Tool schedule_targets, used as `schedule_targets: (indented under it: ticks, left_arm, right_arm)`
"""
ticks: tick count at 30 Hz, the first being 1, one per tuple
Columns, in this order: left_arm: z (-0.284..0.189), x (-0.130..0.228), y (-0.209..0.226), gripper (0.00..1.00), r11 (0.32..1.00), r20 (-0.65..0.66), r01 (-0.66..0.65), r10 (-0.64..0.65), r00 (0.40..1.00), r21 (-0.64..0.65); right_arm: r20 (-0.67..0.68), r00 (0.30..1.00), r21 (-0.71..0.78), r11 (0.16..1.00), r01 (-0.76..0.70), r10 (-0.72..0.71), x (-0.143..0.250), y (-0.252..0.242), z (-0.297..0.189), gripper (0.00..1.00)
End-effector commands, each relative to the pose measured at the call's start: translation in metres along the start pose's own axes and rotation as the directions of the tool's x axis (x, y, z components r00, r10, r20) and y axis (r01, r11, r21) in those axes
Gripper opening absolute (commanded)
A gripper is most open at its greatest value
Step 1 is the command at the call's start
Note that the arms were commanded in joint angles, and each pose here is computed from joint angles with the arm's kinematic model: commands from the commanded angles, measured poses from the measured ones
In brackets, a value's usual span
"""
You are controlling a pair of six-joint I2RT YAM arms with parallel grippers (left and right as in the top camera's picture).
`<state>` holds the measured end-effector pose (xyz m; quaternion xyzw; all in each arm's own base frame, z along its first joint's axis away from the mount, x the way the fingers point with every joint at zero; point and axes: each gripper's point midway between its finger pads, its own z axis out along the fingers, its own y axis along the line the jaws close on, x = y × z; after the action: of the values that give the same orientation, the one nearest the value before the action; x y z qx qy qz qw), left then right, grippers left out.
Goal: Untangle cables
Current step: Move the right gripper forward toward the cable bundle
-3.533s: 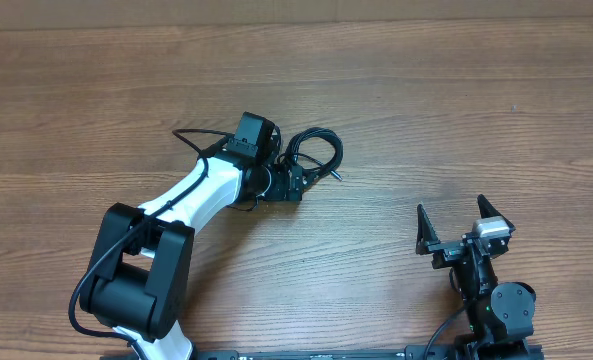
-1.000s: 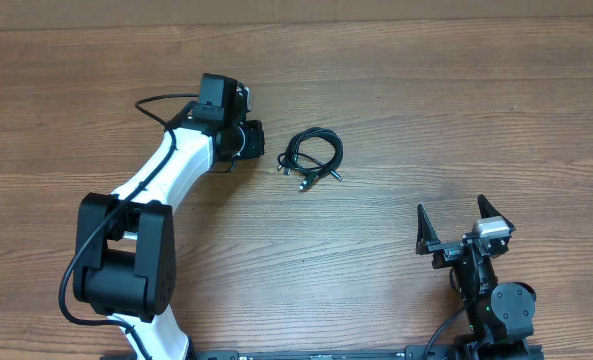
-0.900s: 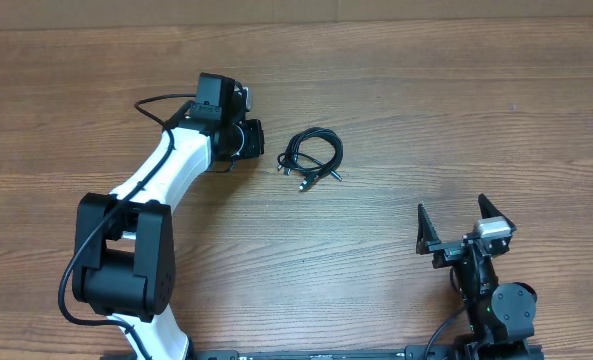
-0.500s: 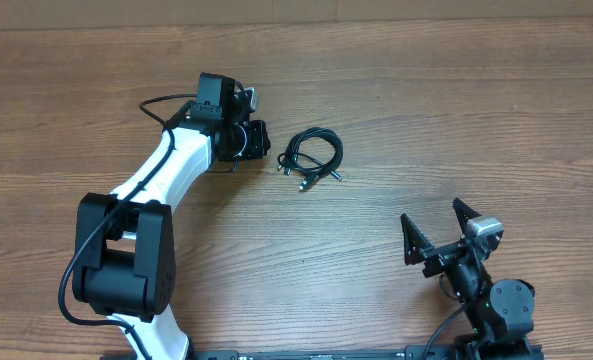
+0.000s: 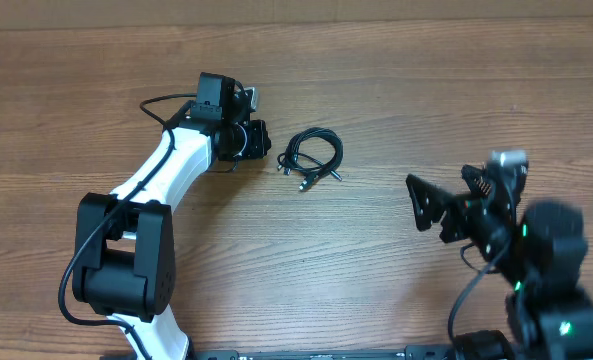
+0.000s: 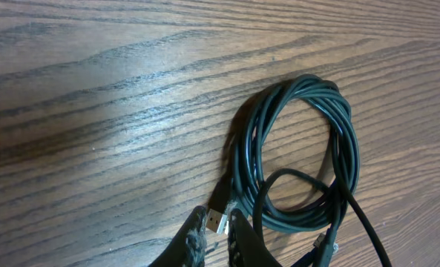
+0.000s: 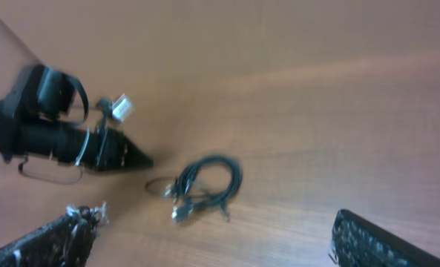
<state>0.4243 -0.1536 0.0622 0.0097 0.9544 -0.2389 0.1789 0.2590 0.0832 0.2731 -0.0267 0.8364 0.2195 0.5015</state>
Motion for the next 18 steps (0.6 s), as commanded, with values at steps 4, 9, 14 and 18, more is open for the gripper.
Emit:
schedule_targets:
  ticks: [4,9,14,18]
  left_arm:
    - [-0.003,-0.006,-0.005,0.13,0.999,0.013,-0.037,0.037,0.999,0.018]
    - [-0.003,-0.007,-0.005,0.13,0.999,0.014,-0.038,0.038,0.999,0.018]
    - [-0.003,-0.007,-0.006,0.13,0.999,0.016,-0.039,0.038,0.999,0.019]
    - [-0.003,-0.008,0.0,0.12,0.999,0.023,-0.037,0.038,0.999,-0.012]
  right_arm:
    - [-0.233,0.969,-0.046,0.994,-0.096,0.082,-0.027,0.022,0.016,1.0]
    - [-0.396,0.911,-0.224,0.951,-0.215,0.113,-0.026,0.054,0.037,1.0]
    - [-0.52,0.839,-0.272,0.902,-0.336,0.156,-0.008,0.062,0.058,1.0]
    - [-0.551,0.815,-0.247,0.899,-0.362,0.176,-0.001,0.055,0.075,0.67]
